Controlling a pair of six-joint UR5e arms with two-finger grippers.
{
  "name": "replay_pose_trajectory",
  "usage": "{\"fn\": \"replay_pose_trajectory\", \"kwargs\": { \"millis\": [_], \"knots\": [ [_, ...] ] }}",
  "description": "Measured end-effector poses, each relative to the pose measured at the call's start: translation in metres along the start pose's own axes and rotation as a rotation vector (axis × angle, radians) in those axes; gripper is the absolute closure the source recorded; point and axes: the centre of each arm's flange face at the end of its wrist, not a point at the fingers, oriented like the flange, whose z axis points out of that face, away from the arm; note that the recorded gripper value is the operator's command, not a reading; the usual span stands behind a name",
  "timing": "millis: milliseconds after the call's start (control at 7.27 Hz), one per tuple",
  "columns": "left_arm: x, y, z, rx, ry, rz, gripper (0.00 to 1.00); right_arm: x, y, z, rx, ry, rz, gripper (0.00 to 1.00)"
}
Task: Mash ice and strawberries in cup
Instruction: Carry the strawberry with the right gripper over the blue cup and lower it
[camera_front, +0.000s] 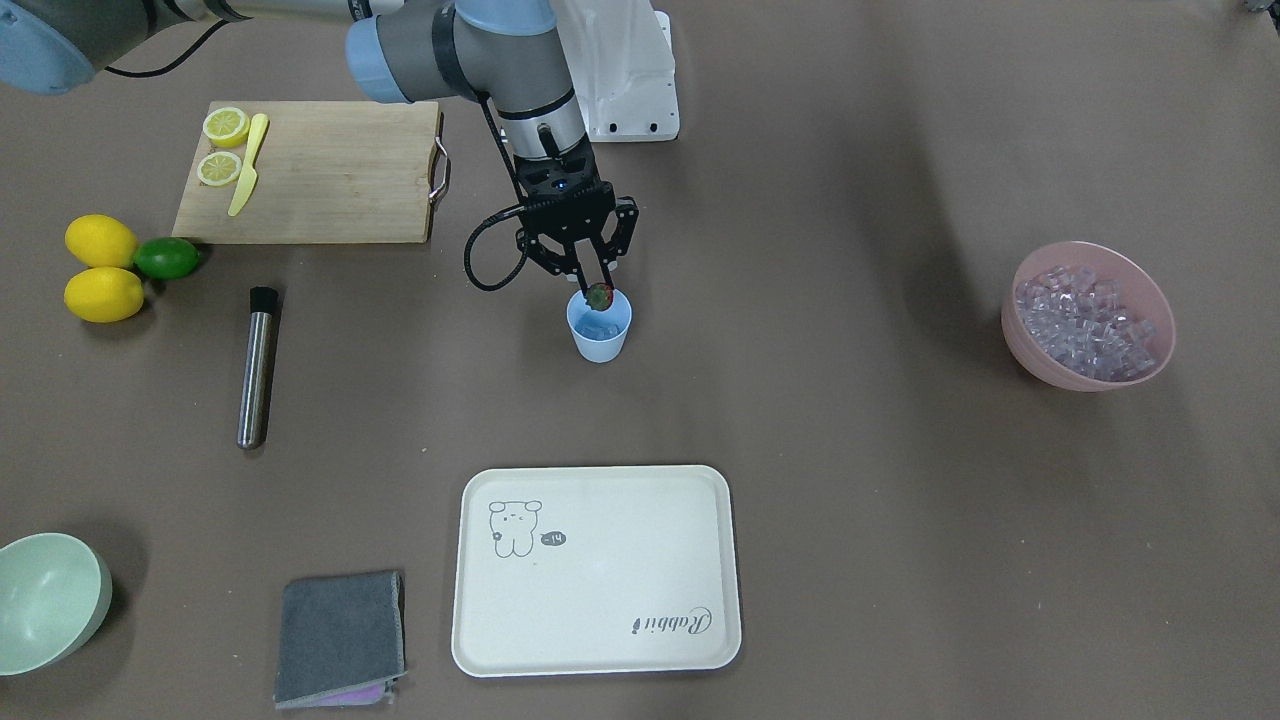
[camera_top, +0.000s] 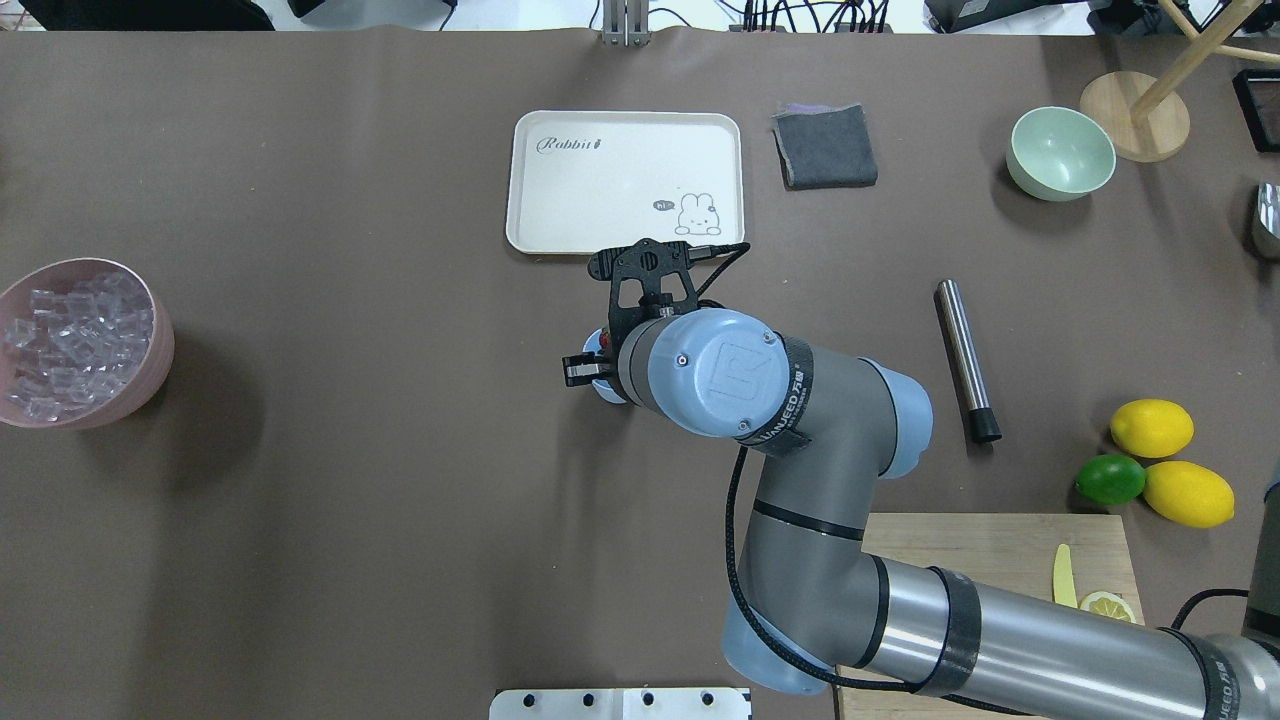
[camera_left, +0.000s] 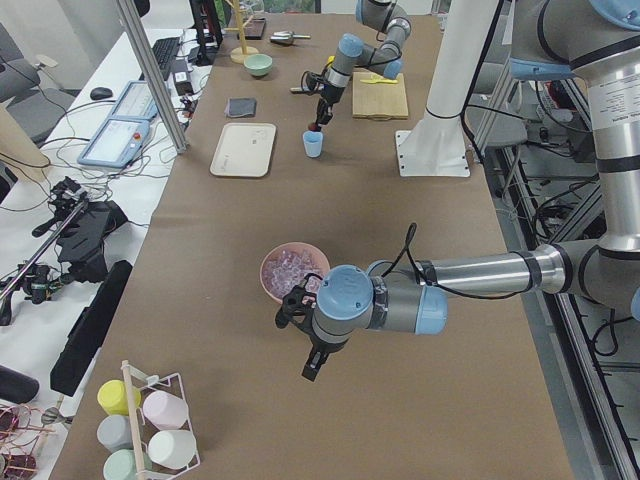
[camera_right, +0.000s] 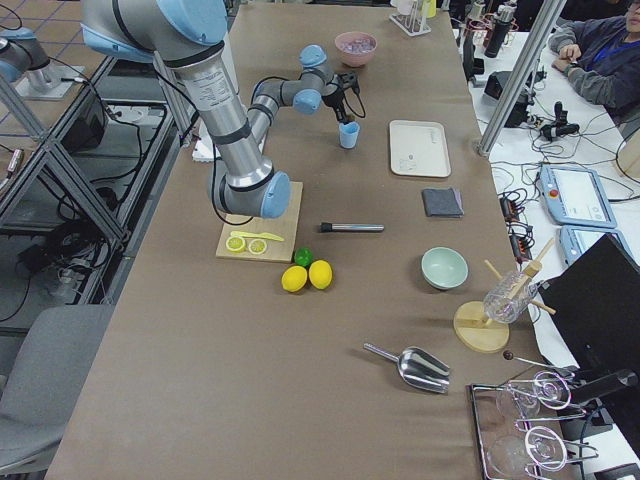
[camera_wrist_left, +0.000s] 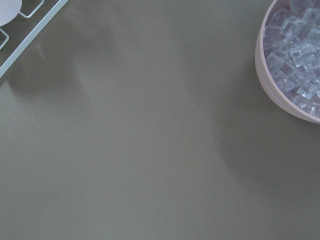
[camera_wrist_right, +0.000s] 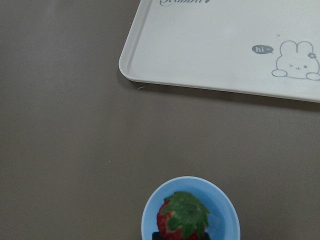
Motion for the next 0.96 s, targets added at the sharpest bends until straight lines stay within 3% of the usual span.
{"fn": "replay_pose_trajectory", "kwargs": {
  "millis": [138, 551, 826, 963],
  "knots": [
    [0.000, 0.001, 0.000, 0.000, 0.000, 0.000, 0.01, -0.001, -0.001, 0.001, 0.004, 0.003, 0.002, 0.01],
    [0.000, 0.002, 0.001, -0.001, -0.001, 0.000, 0.00, 0.000, -0.006, 0.000, -0.003, 0.007, 0.019, 0.00],
    [-0.001, 0.002, 0.002, -0.002, 0.000, -0.003, 0.01, 0.008, -0.010, -0.001, -0.077, -0.001, 0.032, 0.00],
    [-0.002, 0.003, 0.002, -0.004, 0.000, -0.005, 0.00, 0.022, -0.017, -0.001, -0.140, 0.050, 0.044, 0.00]
  ]
}}
